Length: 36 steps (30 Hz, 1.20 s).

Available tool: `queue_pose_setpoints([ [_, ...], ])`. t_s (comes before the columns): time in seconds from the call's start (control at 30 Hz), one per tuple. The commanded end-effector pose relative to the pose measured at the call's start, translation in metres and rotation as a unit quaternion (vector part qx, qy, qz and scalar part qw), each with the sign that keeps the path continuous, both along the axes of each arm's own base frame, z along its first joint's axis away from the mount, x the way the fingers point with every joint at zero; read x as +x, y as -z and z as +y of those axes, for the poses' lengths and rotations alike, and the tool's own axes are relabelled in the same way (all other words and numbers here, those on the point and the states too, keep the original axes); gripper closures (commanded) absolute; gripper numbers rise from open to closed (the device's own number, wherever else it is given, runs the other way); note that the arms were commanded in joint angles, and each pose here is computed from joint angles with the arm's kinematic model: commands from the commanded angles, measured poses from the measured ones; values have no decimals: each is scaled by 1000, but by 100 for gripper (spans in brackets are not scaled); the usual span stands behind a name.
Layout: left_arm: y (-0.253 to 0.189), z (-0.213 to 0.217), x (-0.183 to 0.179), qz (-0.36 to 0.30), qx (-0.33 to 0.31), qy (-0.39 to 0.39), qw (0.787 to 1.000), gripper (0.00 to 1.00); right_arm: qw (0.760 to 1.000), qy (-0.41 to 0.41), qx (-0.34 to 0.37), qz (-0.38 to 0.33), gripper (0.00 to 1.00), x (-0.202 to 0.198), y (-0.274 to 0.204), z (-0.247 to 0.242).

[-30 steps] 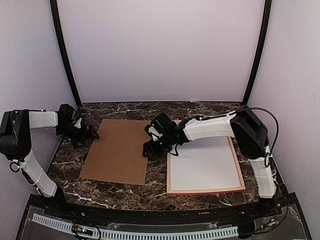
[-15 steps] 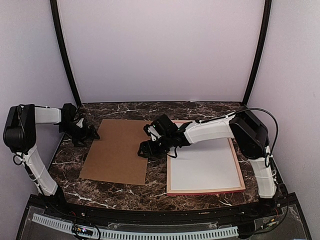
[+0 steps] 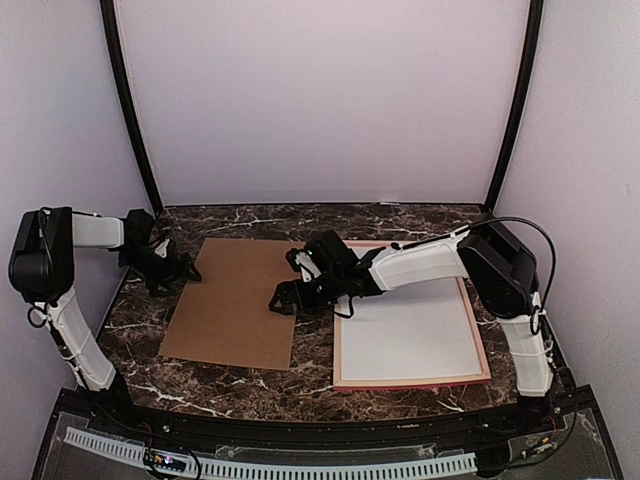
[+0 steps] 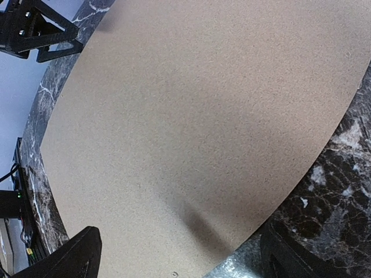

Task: Put the photo into the frame
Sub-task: Pick up the backboard from the center of the board.

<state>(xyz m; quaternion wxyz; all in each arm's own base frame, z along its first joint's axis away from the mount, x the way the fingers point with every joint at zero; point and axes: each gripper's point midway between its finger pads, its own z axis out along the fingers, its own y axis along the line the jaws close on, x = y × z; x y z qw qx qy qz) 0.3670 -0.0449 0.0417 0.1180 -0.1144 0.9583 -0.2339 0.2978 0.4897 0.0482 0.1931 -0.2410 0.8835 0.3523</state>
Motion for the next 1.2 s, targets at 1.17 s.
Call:
queue_pose_setpoints([
  [1.17,-133,-81,-39,-164,-219,86,958,34,998,-26,5,58,8,-25,26,1],
])
